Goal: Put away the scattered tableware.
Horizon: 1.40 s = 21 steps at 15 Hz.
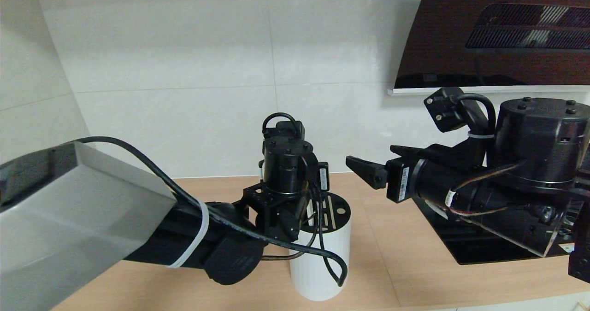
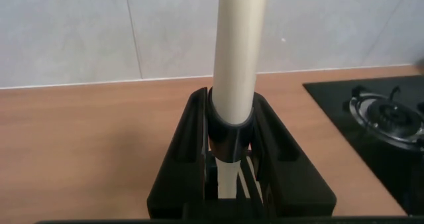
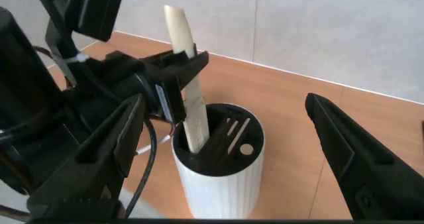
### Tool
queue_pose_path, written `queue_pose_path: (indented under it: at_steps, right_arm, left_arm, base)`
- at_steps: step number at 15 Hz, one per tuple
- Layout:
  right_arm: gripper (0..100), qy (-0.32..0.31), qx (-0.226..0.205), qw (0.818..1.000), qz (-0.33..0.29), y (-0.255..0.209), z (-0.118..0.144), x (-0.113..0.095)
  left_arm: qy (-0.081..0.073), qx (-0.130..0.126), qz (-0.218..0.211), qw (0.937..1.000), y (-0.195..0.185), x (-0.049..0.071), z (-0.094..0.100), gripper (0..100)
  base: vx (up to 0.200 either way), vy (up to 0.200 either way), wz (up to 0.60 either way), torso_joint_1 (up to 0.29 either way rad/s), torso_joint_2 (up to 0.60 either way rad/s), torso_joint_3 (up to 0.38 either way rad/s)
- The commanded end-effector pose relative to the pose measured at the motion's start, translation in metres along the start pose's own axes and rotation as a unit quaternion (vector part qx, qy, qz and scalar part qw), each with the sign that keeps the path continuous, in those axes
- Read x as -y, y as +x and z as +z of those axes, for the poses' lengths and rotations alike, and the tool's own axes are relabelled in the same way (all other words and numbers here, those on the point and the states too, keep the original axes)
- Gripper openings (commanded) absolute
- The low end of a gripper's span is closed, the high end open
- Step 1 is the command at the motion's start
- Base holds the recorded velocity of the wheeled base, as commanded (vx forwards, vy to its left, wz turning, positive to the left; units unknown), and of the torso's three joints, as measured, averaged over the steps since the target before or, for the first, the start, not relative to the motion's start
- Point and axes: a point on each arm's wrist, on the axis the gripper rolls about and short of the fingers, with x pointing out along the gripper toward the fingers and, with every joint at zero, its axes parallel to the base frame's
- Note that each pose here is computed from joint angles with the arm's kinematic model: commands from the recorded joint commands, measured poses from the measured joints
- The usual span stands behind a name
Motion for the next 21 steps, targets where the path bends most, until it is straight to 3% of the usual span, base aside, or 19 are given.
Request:
queue_pose_path:
  at_steps: [1, 5, 13, 14, 21]
  right_arm:
    - [100, 0.000, -0.001, 1.000, -0.006, 0.003, -0.001, 0.003]
    - [100, 0.000, -0.003, 1.000, -0.008, 0.004, -0.001, 0.004]
    - [100, 0.002, -0.002, 1.000, -0.020, 0.009, -0.001, 0.010]
    - [100, 0.002, -0.002, 1.000, -0.019, 0.009, -0.001, 0.009]
    - [100, 0.002, -0.002, 1.000, -0.020, 0.009, -0.001, 0.010]
  left_arm:
    - [0.007, -0.012, -0.001, 0.9999, 0.003, 0.003, -0.011, 0]
    - [0.014, -0.032, 0.000, 0.9994, 0.004, 0.003, -0.028, 0]
    - [0.023, -0.046, -0.004, 0.9987, 0.000, 0.001, -0.047, 0]
    - [0.023, -0.045, -0.005, 0.9987, 0.000, 0.001, -0.047, 100]
    - [0.017, -0.036, -0.007, 0.9992, -0.001, 0.002, -0.044, 100]
  base:
    - [0.000, 0.000, 0.00, 0.000, 0.00, 0.000]
    - [0.000, 0.000, 0.00, 0.000, 0.00, 0.000]
    - [0.000, 0.000, 0.00, 0.000, 0.00, 0.000]
    - [0.000, 0.000, 0.00, 0.000, 0.00, 0.000]
    - [0.000, 0.000, 0.00, 0.000, 0.00, 0.000]
